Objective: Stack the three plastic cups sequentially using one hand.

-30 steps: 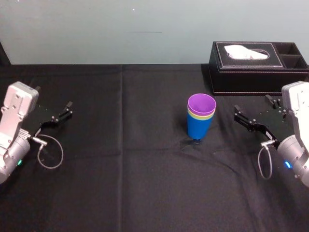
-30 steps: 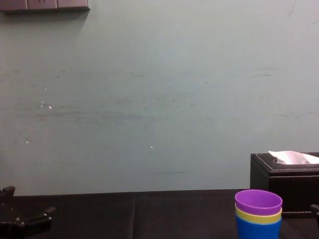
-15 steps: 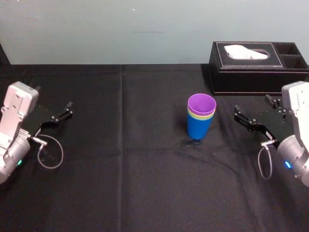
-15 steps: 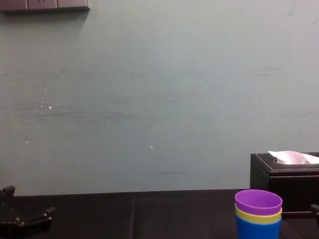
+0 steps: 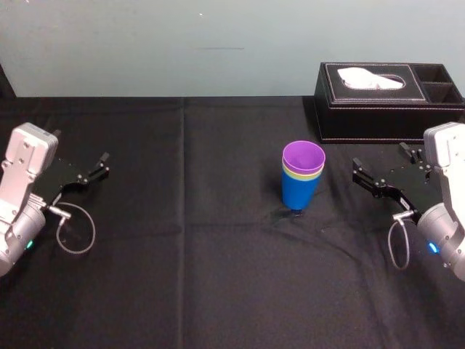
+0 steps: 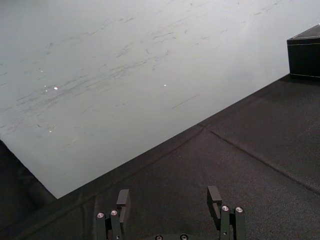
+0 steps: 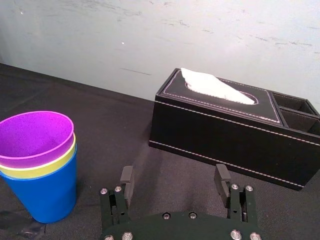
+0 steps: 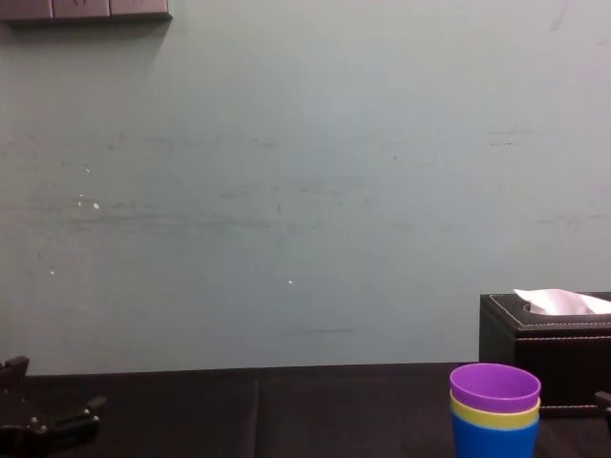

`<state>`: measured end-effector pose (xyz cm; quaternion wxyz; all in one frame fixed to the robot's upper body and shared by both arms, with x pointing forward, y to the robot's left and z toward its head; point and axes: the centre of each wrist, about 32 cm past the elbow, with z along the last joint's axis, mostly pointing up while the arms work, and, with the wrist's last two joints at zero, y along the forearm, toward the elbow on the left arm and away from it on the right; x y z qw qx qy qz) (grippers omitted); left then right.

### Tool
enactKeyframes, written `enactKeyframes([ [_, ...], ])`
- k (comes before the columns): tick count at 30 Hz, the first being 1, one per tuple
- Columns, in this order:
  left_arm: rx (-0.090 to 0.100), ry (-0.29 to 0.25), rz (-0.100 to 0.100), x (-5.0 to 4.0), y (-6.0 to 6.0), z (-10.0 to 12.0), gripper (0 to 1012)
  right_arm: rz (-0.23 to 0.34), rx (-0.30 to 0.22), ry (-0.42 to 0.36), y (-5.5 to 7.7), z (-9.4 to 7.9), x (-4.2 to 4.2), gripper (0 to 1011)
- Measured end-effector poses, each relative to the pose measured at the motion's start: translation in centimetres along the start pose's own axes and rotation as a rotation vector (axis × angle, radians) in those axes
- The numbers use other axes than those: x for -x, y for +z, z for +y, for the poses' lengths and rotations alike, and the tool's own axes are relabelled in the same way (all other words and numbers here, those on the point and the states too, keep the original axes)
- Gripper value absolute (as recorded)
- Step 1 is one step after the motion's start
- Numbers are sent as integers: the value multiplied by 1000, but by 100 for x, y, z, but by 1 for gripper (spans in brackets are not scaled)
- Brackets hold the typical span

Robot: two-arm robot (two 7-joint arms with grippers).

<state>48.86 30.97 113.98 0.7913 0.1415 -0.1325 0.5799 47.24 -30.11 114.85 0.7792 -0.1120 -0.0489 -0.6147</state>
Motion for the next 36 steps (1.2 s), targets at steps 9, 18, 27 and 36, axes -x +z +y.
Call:
enactKeyframes([
  [9, 0, 0, 0, 0, 0, 0, 1011, 0, 0, 0, 0, 0, 0, 1003],
  [18, 0, 0, 0, 0, 0, 0, 1011, 0, 0, 0, 0, 0, 0, 1003],
  [27, 0, 0, 0, 0, 0, 0, 1011, 0, 0, 0, 0, 0, 0, 1003],
  [36, 0, 0, 0, 0, 0, 0, 1011, 0, 0, 0, 0, 0, 0, 1003],
])
